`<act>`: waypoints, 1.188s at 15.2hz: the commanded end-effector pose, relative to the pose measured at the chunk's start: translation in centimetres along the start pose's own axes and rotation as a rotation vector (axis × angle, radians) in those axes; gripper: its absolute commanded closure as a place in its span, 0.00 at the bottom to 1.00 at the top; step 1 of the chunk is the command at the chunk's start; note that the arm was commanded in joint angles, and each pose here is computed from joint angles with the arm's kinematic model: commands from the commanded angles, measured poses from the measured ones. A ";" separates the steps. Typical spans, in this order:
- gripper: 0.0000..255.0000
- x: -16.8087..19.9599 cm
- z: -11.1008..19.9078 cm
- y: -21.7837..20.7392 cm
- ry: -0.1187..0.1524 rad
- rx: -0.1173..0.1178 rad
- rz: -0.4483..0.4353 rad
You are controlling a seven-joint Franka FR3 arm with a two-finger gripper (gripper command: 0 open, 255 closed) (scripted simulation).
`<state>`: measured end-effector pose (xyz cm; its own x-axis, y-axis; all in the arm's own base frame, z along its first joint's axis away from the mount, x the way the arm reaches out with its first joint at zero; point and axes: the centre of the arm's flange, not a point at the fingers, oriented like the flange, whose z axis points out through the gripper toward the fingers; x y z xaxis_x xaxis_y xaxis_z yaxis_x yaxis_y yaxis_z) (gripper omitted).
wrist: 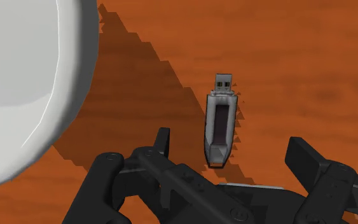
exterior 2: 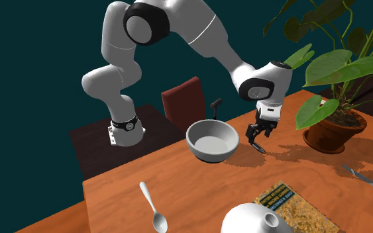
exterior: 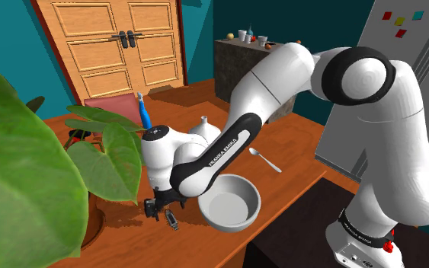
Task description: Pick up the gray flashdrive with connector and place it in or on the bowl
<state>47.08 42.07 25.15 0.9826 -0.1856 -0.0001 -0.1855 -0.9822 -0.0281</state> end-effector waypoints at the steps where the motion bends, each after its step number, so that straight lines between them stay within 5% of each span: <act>1: 0.00 0.1 1.0 0.0 0.001 0.000 0.000; 12: 0.00 0.1 2.3 0.0 0.001 0.000 0.000; 13: 1.00 0.1 2.3 0.0 0.001 0.000 0.000; 18: 1.00 0.1 2.3 0.0 0.001 0.000 0.000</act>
<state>47.19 42.11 22.82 0.9826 -0.1859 0.0004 -0.1858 -0.9822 -0.0280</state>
